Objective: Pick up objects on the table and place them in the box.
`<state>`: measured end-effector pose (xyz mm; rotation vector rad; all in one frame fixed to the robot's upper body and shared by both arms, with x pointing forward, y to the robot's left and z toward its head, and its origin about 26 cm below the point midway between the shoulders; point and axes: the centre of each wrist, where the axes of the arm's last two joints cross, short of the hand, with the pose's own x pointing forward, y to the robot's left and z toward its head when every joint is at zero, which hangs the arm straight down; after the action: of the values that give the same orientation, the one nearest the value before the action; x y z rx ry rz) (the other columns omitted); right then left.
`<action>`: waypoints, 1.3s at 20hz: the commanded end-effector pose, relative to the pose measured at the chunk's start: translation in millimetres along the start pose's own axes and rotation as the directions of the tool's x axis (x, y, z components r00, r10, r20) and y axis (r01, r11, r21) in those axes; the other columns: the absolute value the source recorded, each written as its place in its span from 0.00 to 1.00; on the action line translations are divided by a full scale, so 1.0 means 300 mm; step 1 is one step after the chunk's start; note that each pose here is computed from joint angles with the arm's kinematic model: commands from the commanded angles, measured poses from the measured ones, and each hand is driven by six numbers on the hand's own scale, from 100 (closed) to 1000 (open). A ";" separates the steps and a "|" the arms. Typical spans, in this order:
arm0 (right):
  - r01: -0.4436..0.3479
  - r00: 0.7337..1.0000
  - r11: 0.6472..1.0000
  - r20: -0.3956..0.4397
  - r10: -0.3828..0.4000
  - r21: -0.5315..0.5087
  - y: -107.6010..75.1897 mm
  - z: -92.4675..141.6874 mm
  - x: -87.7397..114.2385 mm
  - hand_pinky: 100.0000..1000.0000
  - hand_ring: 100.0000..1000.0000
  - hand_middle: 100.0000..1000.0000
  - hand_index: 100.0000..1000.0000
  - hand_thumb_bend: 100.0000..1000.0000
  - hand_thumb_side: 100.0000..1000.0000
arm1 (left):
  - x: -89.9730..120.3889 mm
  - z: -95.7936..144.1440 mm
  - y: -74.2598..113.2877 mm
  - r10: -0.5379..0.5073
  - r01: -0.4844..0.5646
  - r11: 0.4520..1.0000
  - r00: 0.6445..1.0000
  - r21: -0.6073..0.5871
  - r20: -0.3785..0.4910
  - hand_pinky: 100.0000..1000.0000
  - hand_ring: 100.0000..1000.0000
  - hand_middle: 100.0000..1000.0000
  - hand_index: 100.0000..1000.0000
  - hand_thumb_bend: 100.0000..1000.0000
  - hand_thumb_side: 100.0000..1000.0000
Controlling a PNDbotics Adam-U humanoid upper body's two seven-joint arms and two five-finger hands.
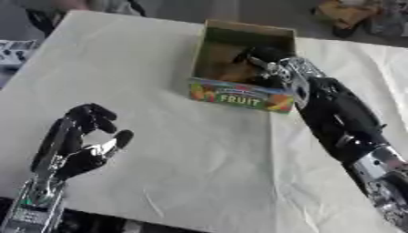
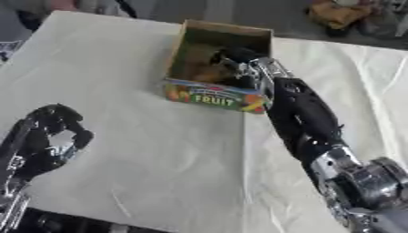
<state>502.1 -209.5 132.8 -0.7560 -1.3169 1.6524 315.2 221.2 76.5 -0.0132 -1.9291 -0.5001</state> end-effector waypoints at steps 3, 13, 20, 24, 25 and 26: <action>-0.046 0.999 0.999 0.002 0.046 -0.012 -0.088 0.030 -0.037 0.88 0.85 0.89 0.93 0.32 0.28 | 0.019 -0.006 0.020 -0.017 0.017 1.000 1.000 0.009 0.021 0.50 0.45 0.48 0.54 0.63 0.29; -0.113 0.993 0.993 0.016 0.114 -0.009 -0.162 0.088 -0.095 0.90 0.87 0.92 0.94 0.44 0.32 | 0.013 0.003 0.030 -0.029 0.028 0.999 1.000 0.020 0.011 0.50 0.44 0.48 0.53 0.63 0.29; -0.176 0.983 0.984 0.048 0.177 -0.026 -0.205 0.175 -0.154 0.91 0.87 0.92 0.94 0.45 0.32 | 0.007 0.012 0.044 -0.040 0.040 0.999 0.999 0.036 0.002 0.50 0.44 0.47 0.53 0.63 0.29; -0.170 0.983 0.981 0.052 0.175 -0.095 -0.249 0.259 -0.193 0.89 0.86 0.90 0.94 0.41 0.28 | 0.003 0.018 0.051 -0.046 0.046 0.998 0.999 0.045 -0.006 0.50 0.44 0.47 0.53 0.63 0.29; -0.161 0.985 0.979 0.048 0.168 -0.129 -0.264 0.285 -0.202 0.87 0.83 0.87 0.92 0.35 0.23 | 0.002 0.019 0.053 -0.048 0.048 0.998 0.999 0.047 -0.007 0.50 0.44 0.47 0.53 0.63 0.29; -0.150 0.986 0.974 0.044 0.159 -0.169 -0.276 0.310 -0.208 0.86 0.82 0.86 0.91 0.32 0.20 | 0.002 0.020 0.054 -0.049 0.049 0.998 0.999 0.049 -0.008 0.50 0.44 0.47 0.53 0.63 0.29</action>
<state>475.6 -290.1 202.6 -0.8609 -1.4226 1.7420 312.7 232.1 72.9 0.0395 -1.9169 -0.4762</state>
